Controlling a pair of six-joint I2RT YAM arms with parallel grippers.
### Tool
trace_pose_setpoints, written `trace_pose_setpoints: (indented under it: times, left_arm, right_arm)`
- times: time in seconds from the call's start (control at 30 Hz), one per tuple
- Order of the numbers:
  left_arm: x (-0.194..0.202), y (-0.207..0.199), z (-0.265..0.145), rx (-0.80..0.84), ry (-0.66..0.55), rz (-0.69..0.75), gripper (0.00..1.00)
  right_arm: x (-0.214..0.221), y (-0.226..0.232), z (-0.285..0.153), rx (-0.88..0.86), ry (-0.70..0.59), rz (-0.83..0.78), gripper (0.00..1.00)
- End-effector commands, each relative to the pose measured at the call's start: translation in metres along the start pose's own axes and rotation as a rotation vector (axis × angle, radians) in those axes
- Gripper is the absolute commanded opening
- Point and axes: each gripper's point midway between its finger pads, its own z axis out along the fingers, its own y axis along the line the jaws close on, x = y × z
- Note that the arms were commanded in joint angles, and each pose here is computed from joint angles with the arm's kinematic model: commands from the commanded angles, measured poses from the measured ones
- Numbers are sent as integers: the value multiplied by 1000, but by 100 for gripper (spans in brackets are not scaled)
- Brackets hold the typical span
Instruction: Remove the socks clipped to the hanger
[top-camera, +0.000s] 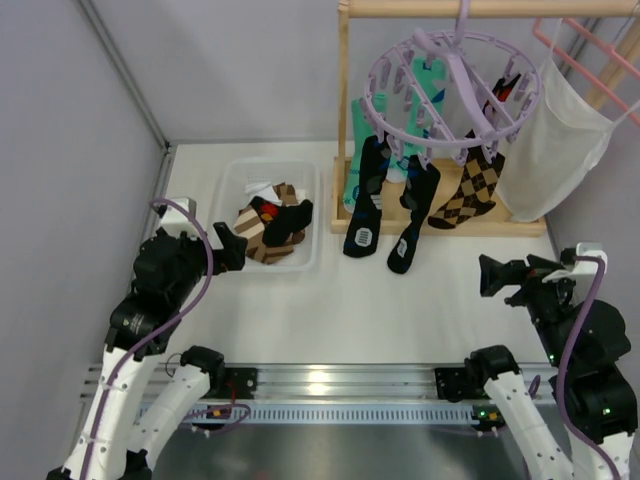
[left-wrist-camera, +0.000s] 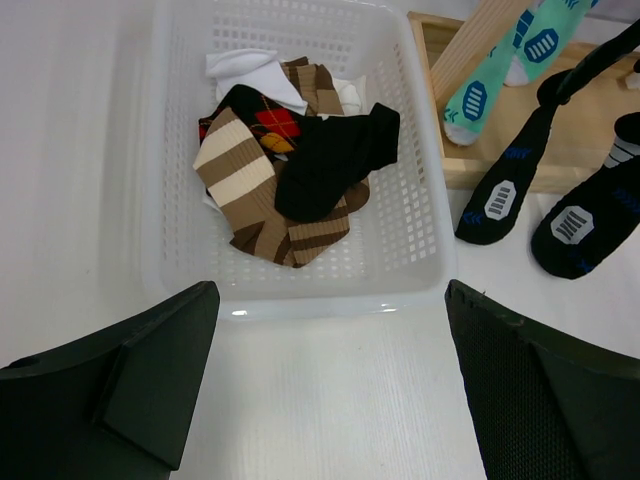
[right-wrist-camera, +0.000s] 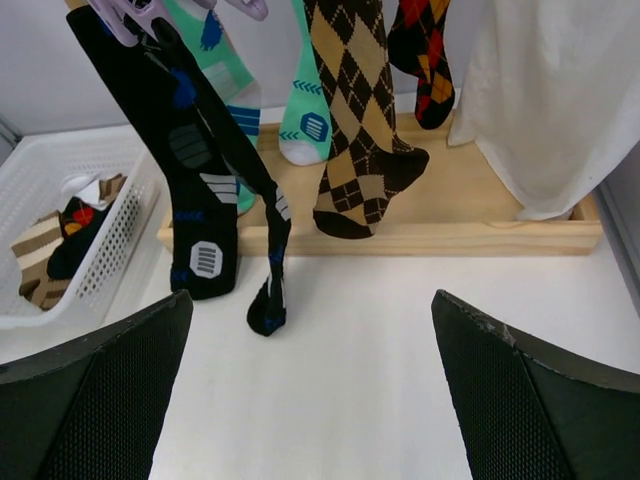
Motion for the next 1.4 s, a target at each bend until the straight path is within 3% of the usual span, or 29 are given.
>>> trace_pose_setpoints:
  times: [0.0, 0.27, 0.43, 0.6, 0.8, 0.93, 1.2, 1.3, 1.37]
  left_arm:
    - [-8, -4, 5, 20, -36, 1, 98]
    - [-6, -6, 7, 30, -23, 1, 98]
    - [-5, -7, 7, 39, -18, 1, 98]
    - [-2, -10, 7, 57, -9, 0, 98]
    - [-1, -11, 9, 62, 0, 0, 98]
    - [1, -17, 7, 94, 4, 2, 98]
    - [2, -17, 8, 97, 12, 2, 98]
    - [2, -16, 8, 90, 9, -3, 98]
    - [1, -14, 9, 77, 9, -6, 98]
  right_arm:
    - [-4, 8, 8, -30, -15, 29, 99]
    - [24, 44, 34, -225, 64, 67, 99]
    - [25, 73, 62, -394, -13, 53, 100]
    - [51, 66, 103, -358, 68, -36, 100]
    - [63, 70, 151, -358, 2, 10, 99]
    - [106, 58, 183, -302, 74, 15, 92]
    - [144, 66, 216, -325, 45, 29, 84]
    - [159, 68, 219, -335, 44, 49, 77]
    - [162, 74, 223, -360, 20, 44, 66]
